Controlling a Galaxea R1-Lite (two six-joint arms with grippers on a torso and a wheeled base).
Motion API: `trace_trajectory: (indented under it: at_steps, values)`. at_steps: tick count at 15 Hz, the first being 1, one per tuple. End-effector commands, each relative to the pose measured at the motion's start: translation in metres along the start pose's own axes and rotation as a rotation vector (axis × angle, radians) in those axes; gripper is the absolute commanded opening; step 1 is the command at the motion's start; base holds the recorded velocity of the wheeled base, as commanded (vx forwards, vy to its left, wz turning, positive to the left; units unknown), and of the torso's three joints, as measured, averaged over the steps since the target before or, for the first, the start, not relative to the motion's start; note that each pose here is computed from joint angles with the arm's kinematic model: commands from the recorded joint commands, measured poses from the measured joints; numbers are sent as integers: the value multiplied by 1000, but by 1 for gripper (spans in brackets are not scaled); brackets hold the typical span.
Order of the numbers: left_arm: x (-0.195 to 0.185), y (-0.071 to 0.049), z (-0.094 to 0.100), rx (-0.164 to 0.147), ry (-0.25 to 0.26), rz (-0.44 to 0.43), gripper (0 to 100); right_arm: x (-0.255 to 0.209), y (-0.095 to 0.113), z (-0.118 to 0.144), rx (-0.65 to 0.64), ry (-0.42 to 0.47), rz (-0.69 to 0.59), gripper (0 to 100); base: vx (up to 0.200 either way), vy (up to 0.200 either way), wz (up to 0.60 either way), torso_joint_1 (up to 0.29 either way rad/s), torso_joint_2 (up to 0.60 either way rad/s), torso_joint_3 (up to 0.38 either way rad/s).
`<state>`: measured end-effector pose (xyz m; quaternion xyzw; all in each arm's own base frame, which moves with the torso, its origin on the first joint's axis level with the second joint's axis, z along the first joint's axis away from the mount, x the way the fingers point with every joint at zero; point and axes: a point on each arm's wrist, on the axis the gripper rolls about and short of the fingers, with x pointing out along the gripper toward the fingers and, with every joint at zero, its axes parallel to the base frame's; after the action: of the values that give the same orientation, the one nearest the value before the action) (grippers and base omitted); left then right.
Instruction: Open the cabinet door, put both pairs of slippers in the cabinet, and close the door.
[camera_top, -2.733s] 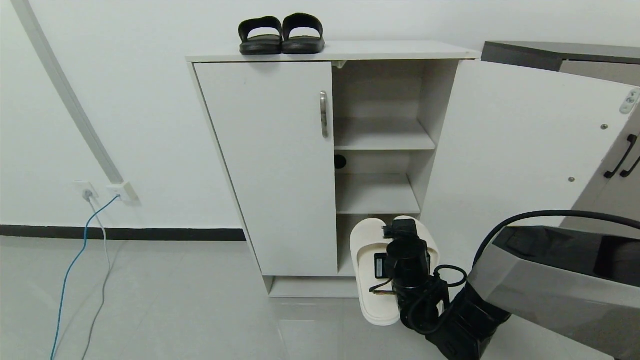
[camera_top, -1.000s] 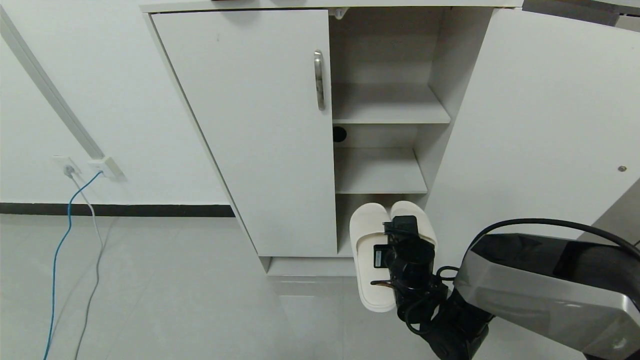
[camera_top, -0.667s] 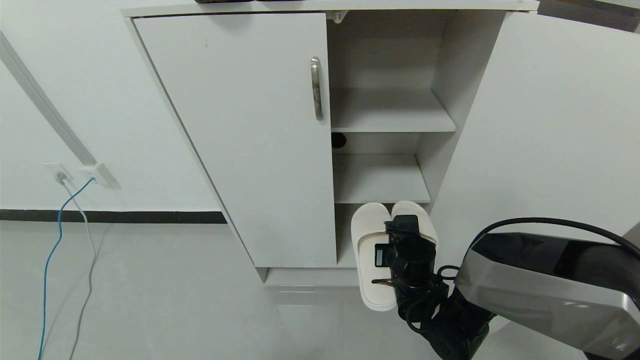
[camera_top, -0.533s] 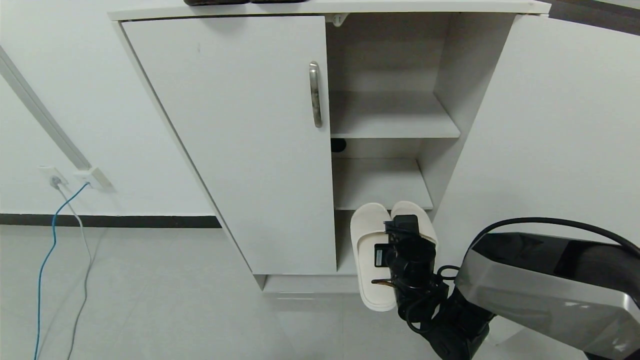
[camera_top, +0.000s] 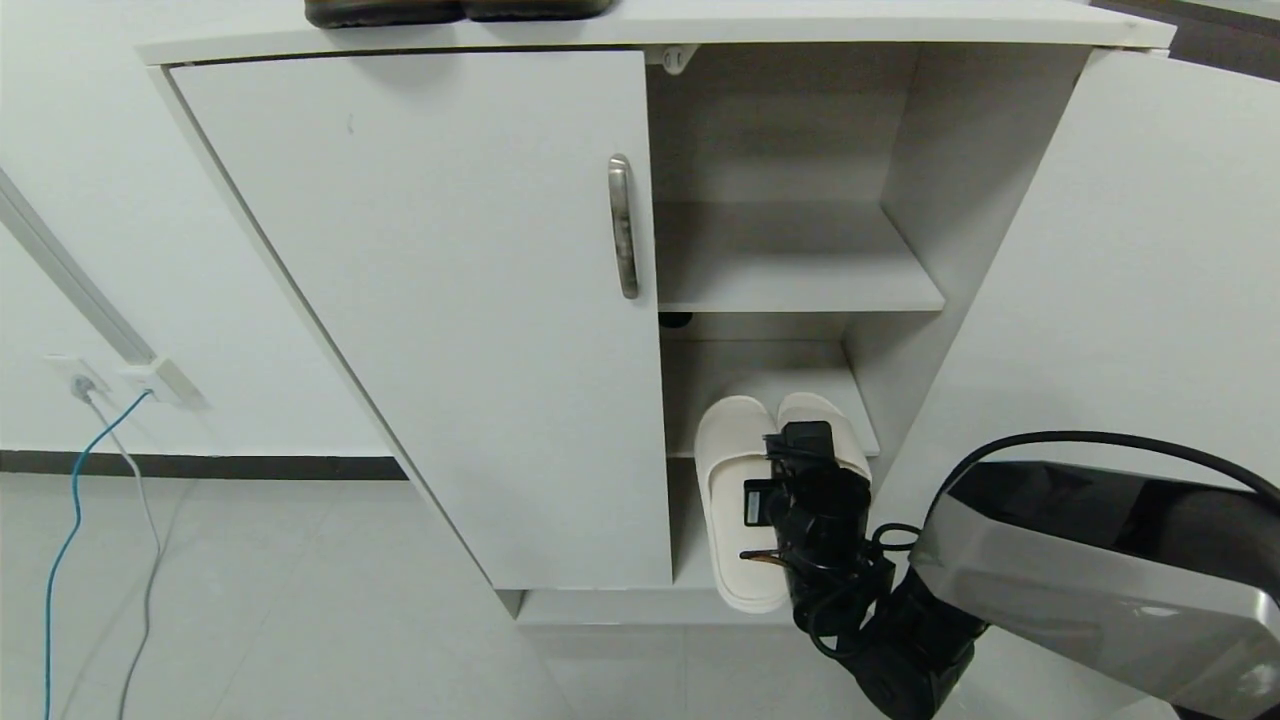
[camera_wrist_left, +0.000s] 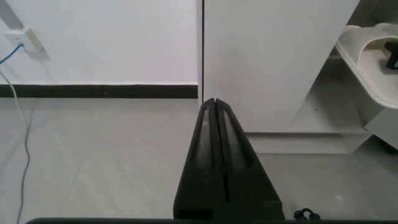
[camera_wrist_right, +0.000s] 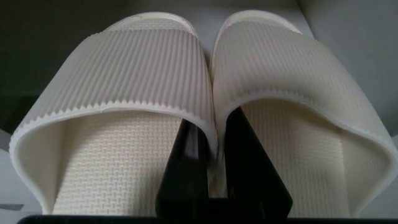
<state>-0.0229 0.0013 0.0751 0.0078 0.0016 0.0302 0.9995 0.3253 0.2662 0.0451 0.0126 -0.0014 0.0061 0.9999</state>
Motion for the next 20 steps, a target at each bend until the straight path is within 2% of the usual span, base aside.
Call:
trace_trajectory:
  at_steps: [1,10,14,20]
  values:
    - [0,0,0,0,0,1,0,7,-6,3,2,-6,6,0,0,0,0,0,0,0]
    - [0,0,0,0,0,1,0,67,-5,9,5,-7,-29,0,0,0,0,0,0,0]
    - [0,0,0,0,0,2,0,103,-3,28,9,-4,-67,0,0,0,0,0,0,0]
    - [0,0,0,0,0,4,0,138,-8,40,9,-2,-112,0,0,0,0,0,0,0]
